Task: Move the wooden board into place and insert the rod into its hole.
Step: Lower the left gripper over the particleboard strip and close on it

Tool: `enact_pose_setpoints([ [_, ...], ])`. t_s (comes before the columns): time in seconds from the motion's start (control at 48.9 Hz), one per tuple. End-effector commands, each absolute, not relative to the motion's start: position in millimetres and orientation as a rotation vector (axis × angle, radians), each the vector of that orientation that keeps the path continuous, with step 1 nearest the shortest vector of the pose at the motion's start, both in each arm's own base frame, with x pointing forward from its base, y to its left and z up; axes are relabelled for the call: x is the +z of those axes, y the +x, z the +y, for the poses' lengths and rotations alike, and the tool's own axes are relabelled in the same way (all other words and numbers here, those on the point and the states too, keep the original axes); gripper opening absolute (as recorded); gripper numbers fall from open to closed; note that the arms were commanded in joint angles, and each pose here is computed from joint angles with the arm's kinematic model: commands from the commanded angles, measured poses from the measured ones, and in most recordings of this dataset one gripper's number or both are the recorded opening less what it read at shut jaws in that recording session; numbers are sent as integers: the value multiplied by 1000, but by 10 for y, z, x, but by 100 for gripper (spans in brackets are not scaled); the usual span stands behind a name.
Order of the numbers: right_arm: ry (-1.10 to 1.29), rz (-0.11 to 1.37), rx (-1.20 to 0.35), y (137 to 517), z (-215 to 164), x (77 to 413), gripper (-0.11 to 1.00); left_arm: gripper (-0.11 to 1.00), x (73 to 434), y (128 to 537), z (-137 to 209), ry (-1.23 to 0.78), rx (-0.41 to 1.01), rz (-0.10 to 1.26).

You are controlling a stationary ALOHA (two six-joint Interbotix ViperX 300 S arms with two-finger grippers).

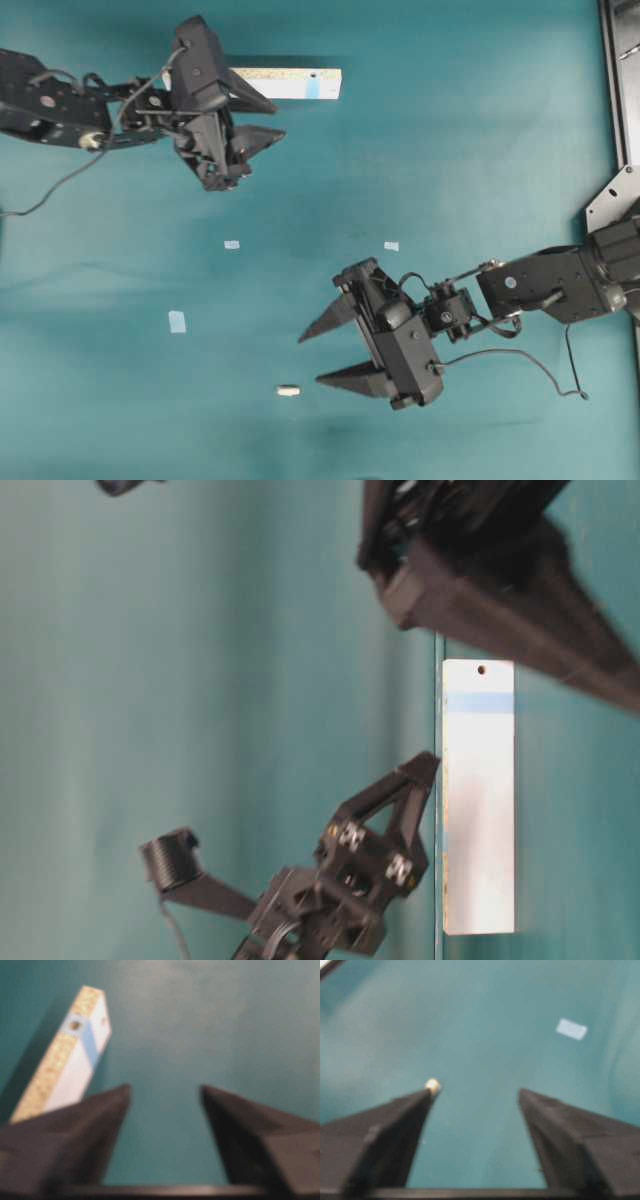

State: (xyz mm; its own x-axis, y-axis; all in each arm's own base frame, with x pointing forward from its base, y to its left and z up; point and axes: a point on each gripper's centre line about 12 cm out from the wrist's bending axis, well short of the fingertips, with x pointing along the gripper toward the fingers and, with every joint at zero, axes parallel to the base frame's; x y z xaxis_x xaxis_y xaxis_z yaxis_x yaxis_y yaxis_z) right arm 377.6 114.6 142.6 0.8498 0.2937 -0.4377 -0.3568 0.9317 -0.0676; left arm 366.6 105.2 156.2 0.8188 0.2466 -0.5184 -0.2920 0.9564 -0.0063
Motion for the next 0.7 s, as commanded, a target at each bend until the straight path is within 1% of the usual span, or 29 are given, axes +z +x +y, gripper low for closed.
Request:
enact_pose_setpoints([
  [0.0,-145,381,346,3820,1176,1680,95,81,1798,3592,1049,-29,273,533],
  [0.061,-146,382,342,3825,1168,1735,98,90,1853,3525,1084,15,269,556],
  [0.102,-147,388,339,3824,1164,1765,98,91,1888,3478,1127,37,273,571],
  [0.286,-158,424,330,3799,1143,1902,98,91,1947,3259,1396,92,321,644],
  [0.409,-162,439,323,3784,1129,2008,98,91,1912,3180,1556,108,353,673],
  [0.511,-164,446,319,3768,1119,2089,98,91,1851,3156,1623,120,360,697],
  [0.675,-170,478,314,3731,1101,2104,98,91,1720,3145,1685,130,359,738],
])
